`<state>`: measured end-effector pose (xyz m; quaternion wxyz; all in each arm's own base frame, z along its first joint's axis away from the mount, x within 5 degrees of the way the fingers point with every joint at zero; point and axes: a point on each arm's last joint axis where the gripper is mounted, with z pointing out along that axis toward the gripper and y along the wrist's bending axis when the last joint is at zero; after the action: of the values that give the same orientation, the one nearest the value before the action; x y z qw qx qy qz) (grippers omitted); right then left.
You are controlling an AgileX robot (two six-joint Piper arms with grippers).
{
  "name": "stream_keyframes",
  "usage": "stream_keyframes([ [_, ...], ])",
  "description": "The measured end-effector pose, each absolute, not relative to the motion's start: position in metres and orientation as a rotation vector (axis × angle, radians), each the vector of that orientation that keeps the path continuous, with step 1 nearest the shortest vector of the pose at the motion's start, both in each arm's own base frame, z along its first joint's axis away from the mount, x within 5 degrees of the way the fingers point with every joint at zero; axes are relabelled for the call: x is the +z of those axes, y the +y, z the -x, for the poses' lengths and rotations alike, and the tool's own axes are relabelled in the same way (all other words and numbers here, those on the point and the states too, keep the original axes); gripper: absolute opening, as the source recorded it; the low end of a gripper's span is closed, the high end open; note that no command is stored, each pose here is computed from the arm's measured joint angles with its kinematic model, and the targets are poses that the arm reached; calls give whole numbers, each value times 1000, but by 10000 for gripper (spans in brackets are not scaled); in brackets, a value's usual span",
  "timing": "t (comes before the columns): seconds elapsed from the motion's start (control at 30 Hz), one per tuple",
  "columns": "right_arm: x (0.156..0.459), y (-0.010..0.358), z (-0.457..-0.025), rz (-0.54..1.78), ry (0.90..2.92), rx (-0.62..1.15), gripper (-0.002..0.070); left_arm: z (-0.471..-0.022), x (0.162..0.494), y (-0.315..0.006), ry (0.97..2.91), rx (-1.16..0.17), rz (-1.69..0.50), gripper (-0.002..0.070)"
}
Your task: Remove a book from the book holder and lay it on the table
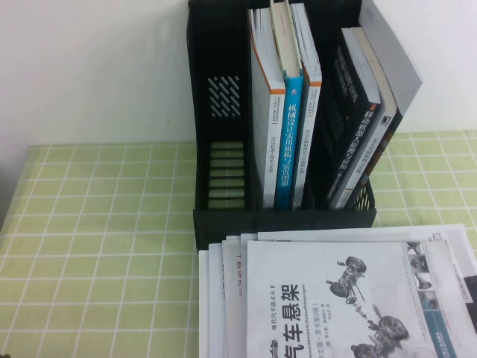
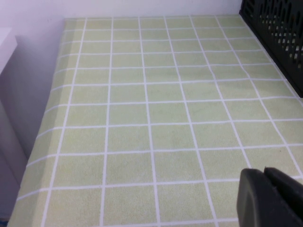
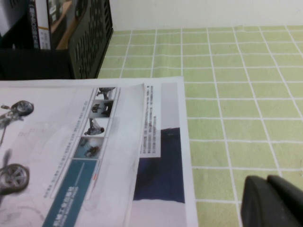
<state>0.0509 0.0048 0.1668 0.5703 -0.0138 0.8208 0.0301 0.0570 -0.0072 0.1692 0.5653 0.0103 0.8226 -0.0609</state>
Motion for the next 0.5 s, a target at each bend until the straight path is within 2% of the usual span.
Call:
stream_keyframes([
  [0.5, 167, 5, -51, 25, 1924, 82, -2, -58, 171, -7, 1918, -146, -22, -3],
])
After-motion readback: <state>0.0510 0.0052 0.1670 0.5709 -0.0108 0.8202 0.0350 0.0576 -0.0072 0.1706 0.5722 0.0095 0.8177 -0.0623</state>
